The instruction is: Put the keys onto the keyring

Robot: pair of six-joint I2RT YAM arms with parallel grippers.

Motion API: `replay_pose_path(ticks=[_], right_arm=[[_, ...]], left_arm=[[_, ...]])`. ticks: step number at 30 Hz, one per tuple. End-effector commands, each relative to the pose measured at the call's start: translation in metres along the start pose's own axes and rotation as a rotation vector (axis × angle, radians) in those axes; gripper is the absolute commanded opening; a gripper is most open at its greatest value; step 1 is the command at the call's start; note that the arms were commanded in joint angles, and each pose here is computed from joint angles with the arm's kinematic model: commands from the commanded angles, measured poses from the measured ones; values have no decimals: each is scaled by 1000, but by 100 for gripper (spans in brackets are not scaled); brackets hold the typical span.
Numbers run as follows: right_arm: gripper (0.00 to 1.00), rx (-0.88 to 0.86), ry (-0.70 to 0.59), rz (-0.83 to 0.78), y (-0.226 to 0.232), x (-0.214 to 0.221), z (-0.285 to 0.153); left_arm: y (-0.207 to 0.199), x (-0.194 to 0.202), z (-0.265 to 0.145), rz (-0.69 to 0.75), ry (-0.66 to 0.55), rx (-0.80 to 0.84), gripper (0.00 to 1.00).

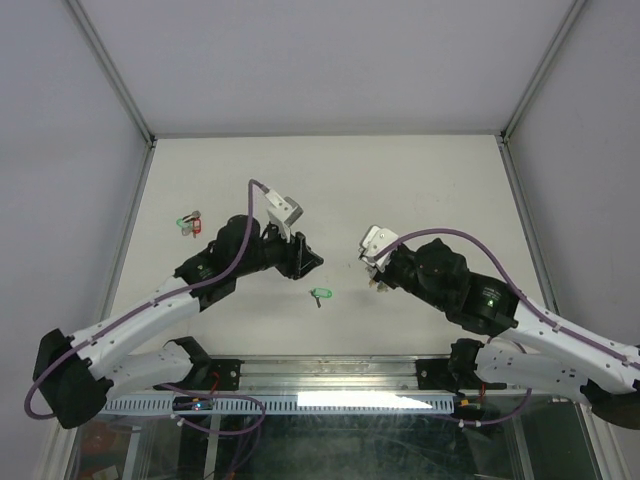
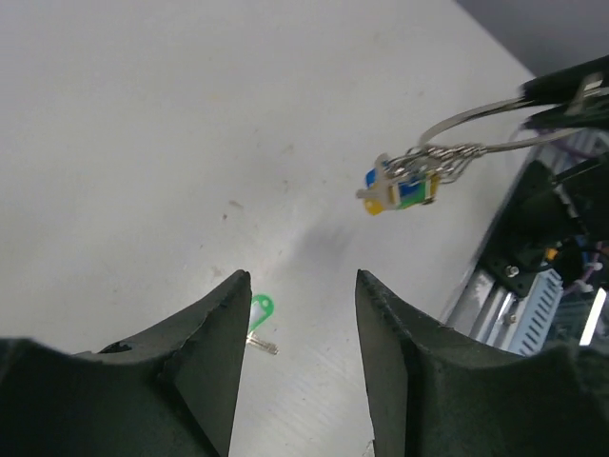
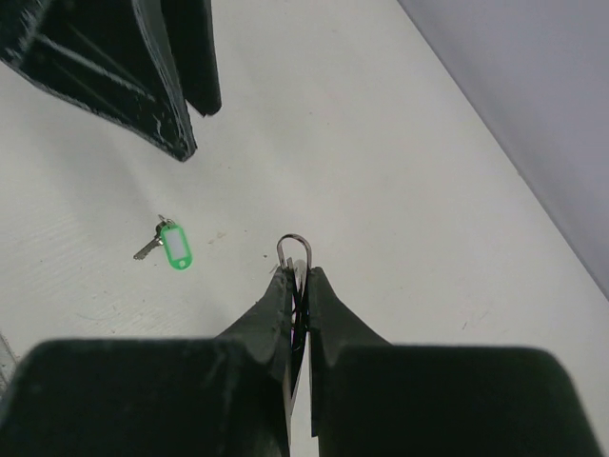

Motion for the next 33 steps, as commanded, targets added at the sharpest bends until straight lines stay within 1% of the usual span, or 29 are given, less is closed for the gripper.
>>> replay_pose_path(ticks=[1,4,8,10,15,21,28,33], right_arm=[[0,-109,-172,54,8,-23,3],[0,-125,-205,52,10,-23,7],[0,-151,-237,51,13,-26,7],[0,-158,-240,52,14,-28,7],[0,-187,-237,59,18,-31,12],[0,-217,-233,66,23,-36,19],[0,-235,-246,71,26,-42,20],[0,-240,-248,74,27,-43,21]], left_arm=[[-18,-50,-26,11,-233,100,46],[-28,-69,-38,-51,-336,151,46],[-38,-82,-49,-151,-439,208,47],[-40,-84,-52,-175,-475,223,48],[-41,-89,-49,-188,-470,240,48],[-50,-95,-42,-161,-462,288,47],[-55,-91,-33,-152,-434,316,43],[-58,-93,-31,-141,-435,336,39]])
Point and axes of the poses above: each gripper's point midway between its finger pads, its own z axis out along the fingers, its own y axis along the line the jaws close on, x = y × z, the point moved 6 cm from there along -z, back along the fingers, and after that the axes turned 15 degrees about z, right-handed, at the moved point
